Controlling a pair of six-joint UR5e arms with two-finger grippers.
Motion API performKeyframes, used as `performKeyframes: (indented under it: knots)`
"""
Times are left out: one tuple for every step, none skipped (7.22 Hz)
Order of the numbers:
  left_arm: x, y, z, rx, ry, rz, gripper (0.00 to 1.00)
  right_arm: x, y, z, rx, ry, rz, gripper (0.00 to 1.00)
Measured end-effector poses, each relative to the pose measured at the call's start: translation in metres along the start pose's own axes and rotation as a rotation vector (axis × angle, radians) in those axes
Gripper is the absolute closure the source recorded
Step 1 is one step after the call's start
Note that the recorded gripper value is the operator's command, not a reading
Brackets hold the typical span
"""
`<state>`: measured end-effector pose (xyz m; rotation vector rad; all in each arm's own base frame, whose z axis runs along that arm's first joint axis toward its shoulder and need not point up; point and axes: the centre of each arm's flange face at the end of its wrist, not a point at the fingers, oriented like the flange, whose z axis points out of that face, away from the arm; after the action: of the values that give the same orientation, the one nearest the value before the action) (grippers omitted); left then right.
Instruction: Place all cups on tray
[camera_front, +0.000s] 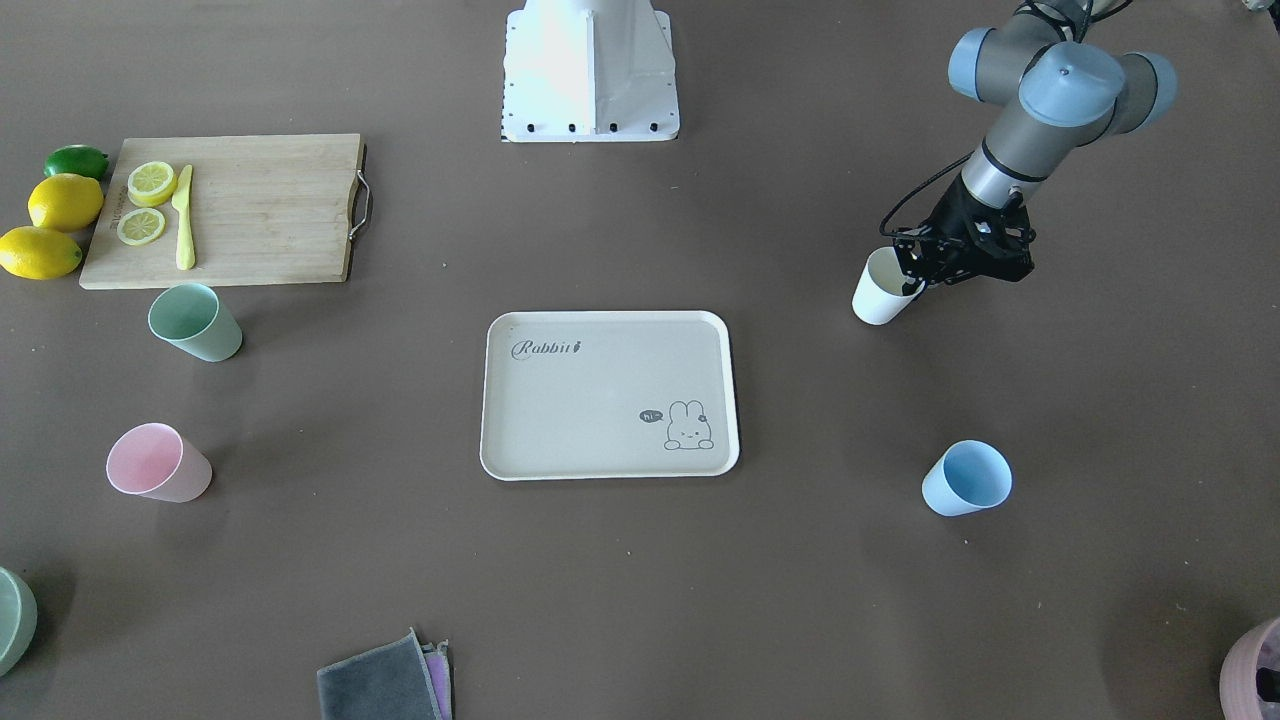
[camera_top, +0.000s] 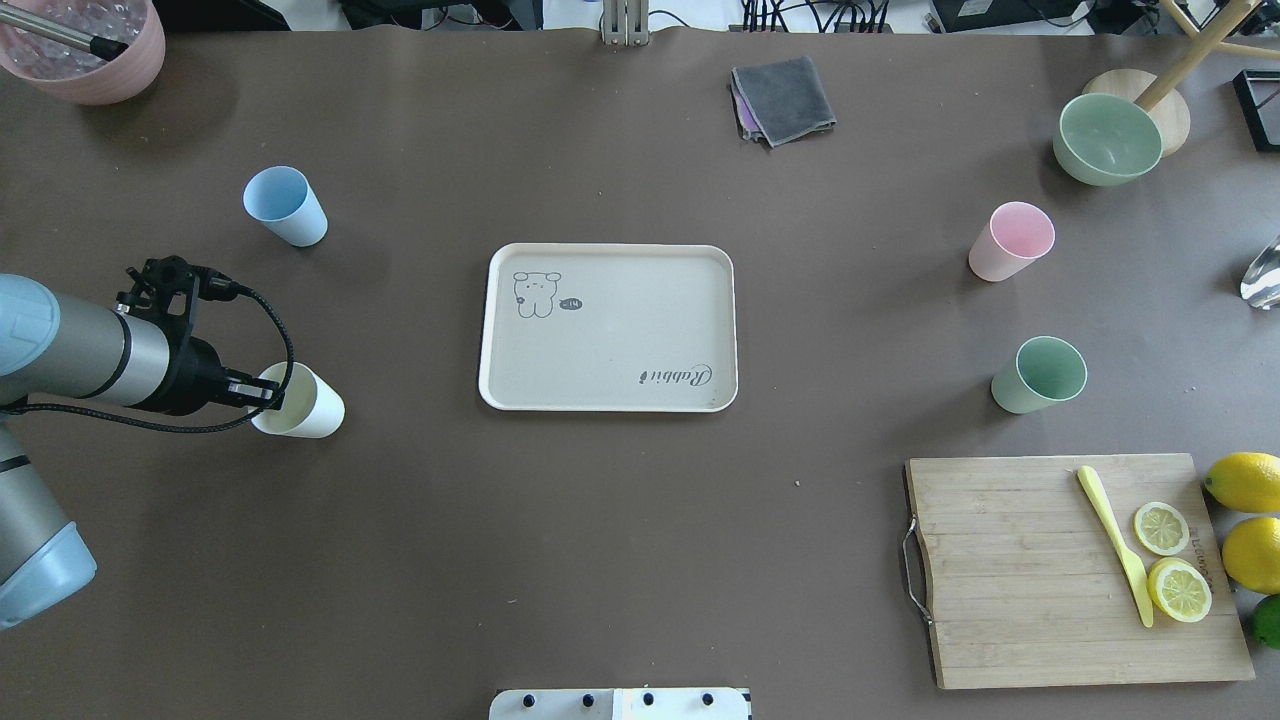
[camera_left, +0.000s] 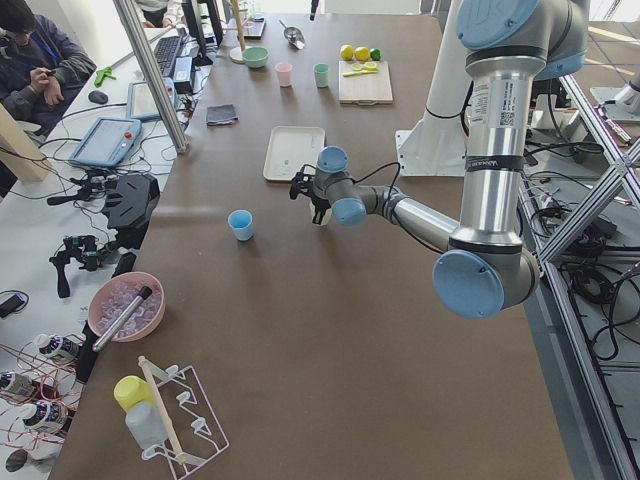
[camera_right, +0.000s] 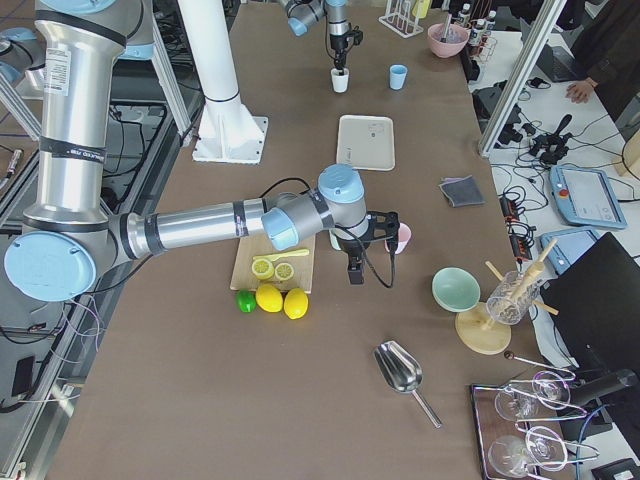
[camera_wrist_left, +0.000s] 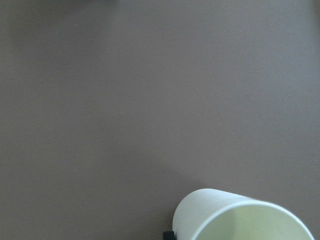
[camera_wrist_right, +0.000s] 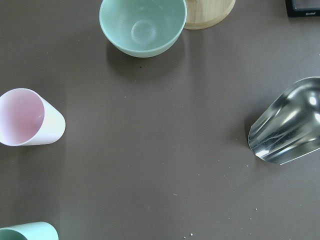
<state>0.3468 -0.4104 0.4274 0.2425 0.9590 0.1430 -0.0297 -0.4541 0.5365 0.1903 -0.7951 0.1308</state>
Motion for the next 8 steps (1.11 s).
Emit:
performKeyframes:
  knots:
    - [0.039, -0.027, -0.005, -0.009, 0.000, -0.007, 1.00, 0.001, 0.000, 0.004, -0.008, 0.002, 0.003, 0.00]
    - [0.086, -0.058, -0.013, -0.021, -0.015, -0.020, 1.00, 0.001, -0.002, 0.010, -0.016, 0.004, 0.004, 0.00]
    - [0.133, -0.086, -0.020, -0.035, -0.031, -0.032, 1.00, -0.001, -0.008, 0.017, -0.022, 0.004, 0.001, 0.00]
    - [0.167, -0.107, -0.019, -0.045, -0.043, -0.037, 1.00, -0.005, -0.018, 0.024, -0.027, 0.004, -0.004, 0.00]
    - [0.191, -0.117, -0.008, -0.049, -0.058, -0.040, 1.00, -0.012, -0.030, 0.033, -0.033, 0.002, -0.011, 0.00]
    - [0.209, -0.120, 0.007, -0.050, -0.076, -0.042, 1.00, -0.022, -0.041, 0.041, -0.039, -0.002, -0.016, 0.00]
    - [0.219, -0.118, 0.019, -0.052, -0.085, -0.039, 1.00, -0.033, -0.050, 0.048, -0.045, -0.007, -0.018, 0.00]
    - [0.224, -0.115, 0.029, -0.055, -0.086, -0.035, 1.00, -0.044, -0.057, 0.054, -0.051, -0.011, -0.022, 0.00]
